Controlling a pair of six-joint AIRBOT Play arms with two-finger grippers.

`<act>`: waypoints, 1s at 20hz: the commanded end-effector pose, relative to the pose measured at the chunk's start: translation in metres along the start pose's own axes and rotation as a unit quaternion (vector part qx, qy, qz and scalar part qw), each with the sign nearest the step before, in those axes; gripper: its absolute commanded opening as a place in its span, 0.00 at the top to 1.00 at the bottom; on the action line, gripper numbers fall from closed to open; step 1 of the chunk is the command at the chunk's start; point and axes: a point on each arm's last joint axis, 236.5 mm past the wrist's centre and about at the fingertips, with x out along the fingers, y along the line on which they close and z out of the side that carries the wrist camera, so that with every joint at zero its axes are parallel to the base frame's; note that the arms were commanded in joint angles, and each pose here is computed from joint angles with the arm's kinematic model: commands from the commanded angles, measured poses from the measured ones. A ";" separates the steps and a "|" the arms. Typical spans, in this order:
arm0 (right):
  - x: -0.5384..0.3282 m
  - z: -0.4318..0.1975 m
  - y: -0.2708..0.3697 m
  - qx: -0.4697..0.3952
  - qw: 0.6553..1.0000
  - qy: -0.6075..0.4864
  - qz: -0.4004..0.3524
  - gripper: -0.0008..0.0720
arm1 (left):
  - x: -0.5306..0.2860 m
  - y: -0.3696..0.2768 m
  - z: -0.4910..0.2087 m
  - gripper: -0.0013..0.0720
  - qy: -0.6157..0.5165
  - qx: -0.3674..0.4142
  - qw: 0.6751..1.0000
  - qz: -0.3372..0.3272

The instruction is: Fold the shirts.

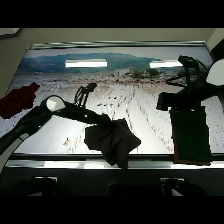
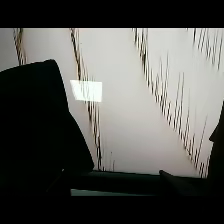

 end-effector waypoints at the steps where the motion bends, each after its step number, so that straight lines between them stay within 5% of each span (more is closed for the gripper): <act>1: 0.024 -0.019 0.013 -0.005 0.998 0.045 0.033 0.07 | -0.061 0.079 0.016 0.10 0.011 -0.024 0.994 0.108; 7: 0.121 -0.135 0.044 -0.011 0.959 0.239 0.153 0.05 | -0.070 0.145 -0.120 0.10 0.094 -0.151 0.977 0.122; 14: 0.162 -0.157 0.055 -0.019 0.952 0.225 0.205 0.04 | 0.020 0.126 -0.137 0.10 0.069 -0.197 0.978 0.031; 16: 0.169 -0.159 0.061 -0.004 0.951 0.218 0.221 0.03 | 0.034 0.123 -0.144 0.28 0.087 -0.196 0.976 0.029; 17: 0.175 -0.161 0.062 0.009 0.950 0.215 0.225 0.03 | 0.036 0.124 -0.145 0.42 0.088 -0.196 0.976 0.031; 19: 0.191 -0.171 0.068 0.021 0.952 0.206 0.225 0.03 | 0.036 0.125 -0.143 0.90 0.085 -0.198 0.976 0.032; 20: 0.199 -0.176 0.076 0.015 0.953 0.198 0.228 0.03 | 0.035 0.125 -0.142 0.93 0.084 -0.196 0.976 0.032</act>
